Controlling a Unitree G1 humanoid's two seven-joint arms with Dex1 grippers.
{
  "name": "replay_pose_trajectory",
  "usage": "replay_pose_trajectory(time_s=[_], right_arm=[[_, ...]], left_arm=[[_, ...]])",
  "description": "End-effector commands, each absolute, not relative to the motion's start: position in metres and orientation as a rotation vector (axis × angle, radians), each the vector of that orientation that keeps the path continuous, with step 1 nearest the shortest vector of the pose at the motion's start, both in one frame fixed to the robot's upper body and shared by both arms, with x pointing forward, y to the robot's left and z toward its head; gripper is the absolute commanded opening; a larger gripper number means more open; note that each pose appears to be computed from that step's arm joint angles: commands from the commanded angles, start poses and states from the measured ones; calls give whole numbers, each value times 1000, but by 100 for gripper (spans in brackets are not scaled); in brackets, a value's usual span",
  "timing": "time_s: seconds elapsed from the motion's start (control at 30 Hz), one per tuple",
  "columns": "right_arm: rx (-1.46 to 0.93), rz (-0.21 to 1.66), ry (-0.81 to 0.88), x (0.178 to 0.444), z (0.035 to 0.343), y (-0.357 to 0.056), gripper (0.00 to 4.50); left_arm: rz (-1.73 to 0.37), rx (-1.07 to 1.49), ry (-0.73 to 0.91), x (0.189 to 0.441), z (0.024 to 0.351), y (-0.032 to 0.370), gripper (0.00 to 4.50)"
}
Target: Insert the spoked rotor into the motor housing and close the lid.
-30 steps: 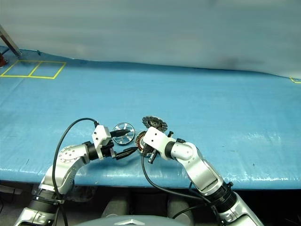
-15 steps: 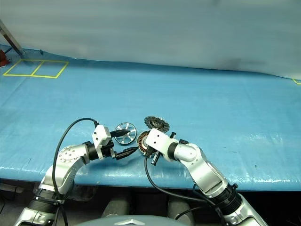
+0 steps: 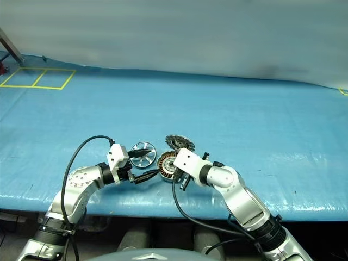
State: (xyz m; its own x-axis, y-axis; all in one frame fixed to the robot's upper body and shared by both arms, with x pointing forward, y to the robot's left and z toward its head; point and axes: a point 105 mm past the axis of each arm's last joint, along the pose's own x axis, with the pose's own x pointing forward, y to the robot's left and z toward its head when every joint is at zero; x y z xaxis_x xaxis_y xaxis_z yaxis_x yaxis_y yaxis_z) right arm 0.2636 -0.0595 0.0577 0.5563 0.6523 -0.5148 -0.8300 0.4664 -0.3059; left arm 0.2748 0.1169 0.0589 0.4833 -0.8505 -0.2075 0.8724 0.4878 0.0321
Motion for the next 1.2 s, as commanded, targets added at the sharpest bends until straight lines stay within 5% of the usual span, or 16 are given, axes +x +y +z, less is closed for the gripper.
replay_pose_trajectory(time_s=[0.03, 0.4, 1.2], right_arm=[[-573, 905, 471, 259, 38, -73, 5], [-568, 925, 319, 264, 79, -56, 5], [-580, 948, 239, 265, 96, -40, 5]], left_arm=[[-1065, 144, 134, 276, 66, 115, 450], [-1067, 136, 139, 274, 64, 113, 450], [-1078, 131, 143, 273, 63, 112, 450]])
